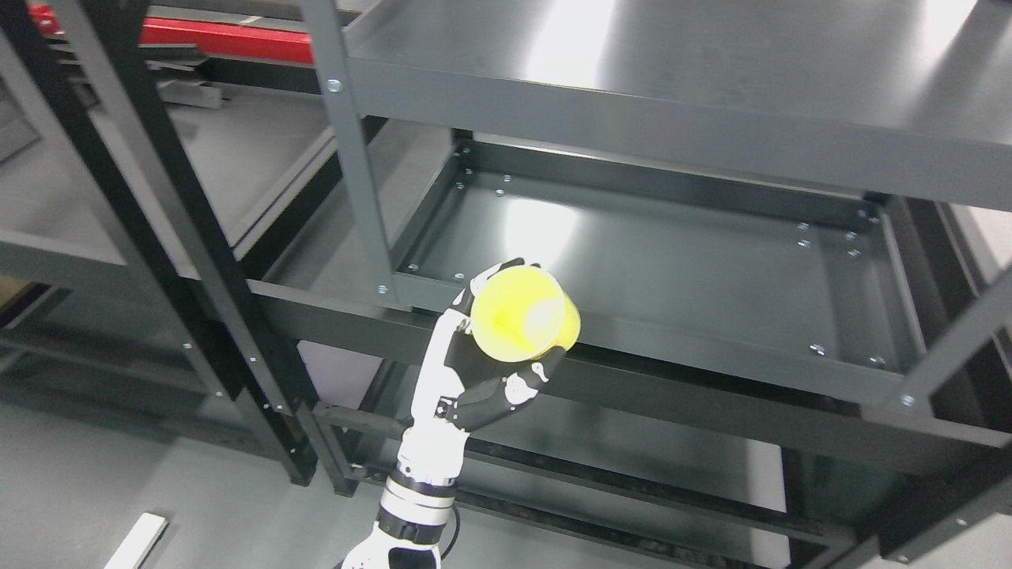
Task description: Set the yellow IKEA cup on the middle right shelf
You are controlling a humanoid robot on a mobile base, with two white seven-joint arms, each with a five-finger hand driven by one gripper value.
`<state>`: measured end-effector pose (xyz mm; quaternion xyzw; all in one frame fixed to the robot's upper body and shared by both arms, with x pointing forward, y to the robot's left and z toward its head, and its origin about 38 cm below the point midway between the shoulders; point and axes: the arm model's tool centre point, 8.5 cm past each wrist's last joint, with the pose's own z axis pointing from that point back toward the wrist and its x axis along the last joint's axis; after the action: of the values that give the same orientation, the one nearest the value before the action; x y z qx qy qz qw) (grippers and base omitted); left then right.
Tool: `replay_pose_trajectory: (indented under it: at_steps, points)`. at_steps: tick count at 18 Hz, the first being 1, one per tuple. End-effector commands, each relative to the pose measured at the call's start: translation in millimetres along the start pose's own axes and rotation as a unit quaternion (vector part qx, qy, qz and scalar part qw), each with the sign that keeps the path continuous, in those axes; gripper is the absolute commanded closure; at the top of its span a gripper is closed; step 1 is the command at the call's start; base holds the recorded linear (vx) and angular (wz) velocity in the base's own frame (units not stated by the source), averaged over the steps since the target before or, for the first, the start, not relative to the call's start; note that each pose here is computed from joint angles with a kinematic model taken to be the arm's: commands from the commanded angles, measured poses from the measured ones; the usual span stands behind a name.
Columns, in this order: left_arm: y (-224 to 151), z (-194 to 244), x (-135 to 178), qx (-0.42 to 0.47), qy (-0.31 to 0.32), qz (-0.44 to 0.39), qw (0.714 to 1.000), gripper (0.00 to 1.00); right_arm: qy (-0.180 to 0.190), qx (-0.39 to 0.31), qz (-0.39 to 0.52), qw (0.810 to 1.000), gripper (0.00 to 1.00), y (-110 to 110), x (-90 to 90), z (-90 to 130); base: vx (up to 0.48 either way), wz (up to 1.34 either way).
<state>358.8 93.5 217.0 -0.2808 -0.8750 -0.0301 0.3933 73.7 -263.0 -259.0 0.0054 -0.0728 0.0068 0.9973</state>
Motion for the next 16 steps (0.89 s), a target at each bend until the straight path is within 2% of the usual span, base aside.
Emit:
replay_pose_trajectory:
  at_steps: [1, 7, 12, 16]
  points:
    - [-27.4, -49.0, 31.9, -0.078, -0.073, -0.001, 0.994, 1.00, 0.004, -0.113, -0.003, 0.994, 0.01, -27.7, -6.6, 3.4, -0.041, -0.22]
    - [-36.2, -106.9, 72.5, -0.125, -0.146, -0.027, 0.981, 0.99, 0.004, -0.113, -0.003, 0.994, 0.01, -27.7, -6.6, 3.4, -0.033, -0.20]
    - [-52.5, -157.1, 118.4, -0.166, -0.208, -0.050, 0.963, 0.99, 0.004, -0.113, -0.003, 0.994, 0.01, -27.7, -6.6, 3.4, 0.015, -0.05]
    - [-62.0, -189.7, 146.5, -0.153, -0.220, -0.061, 0.961, 1.00, 0.004, -0.113, -0.003, 0.994, 0.01, -27.7, -6.6, 3.4, 0.039, 0.01]
